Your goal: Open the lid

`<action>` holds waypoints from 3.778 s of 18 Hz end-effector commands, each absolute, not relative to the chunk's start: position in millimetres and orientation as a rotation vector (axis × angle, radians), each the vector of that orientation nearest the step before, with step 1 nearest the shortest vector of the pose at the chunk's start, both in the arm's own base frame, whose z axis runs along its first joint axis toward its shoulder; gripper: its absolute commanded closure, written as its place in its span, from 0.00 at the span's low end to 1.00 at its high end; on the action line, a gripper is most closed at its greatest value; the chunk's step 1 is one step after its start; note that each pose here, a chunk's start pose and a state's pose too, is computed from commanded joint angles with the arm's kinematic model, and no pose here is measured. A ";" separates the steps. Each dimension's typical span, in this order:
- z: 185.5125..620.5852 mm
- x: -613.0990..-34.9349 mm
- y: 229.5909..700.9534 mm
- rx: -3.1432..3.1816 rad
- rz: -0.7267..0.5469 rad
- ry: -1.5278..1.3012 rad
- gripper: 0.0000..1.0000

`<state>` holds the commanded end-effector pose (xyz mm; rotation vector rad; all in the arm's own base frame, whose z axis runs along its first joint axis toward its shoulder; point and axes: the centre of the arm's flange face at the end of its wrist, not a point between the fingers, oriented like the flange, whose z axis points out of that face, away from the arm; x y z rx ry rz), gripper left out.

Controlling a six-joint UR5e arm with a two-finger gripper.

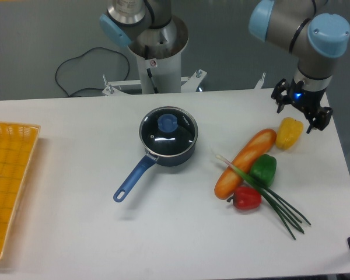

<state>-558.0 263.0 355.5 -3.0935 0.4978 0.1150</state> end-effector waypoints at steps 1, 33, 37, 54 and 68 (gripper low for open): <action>355.5 -558.0 263.0 -3.094 0.115 0.498 0.00; 355.9 -405.4 304.0 -3.099 0.062 0.383 0.00; 353.5 -382.9 317.9 -3.117 0.063 0.345 0.00; 345.4 -307.4 361.0 -3.056 0.017 0.902 0.00; 324.1 -304.7 373.2 -2.971 -0.082 0.950 0.00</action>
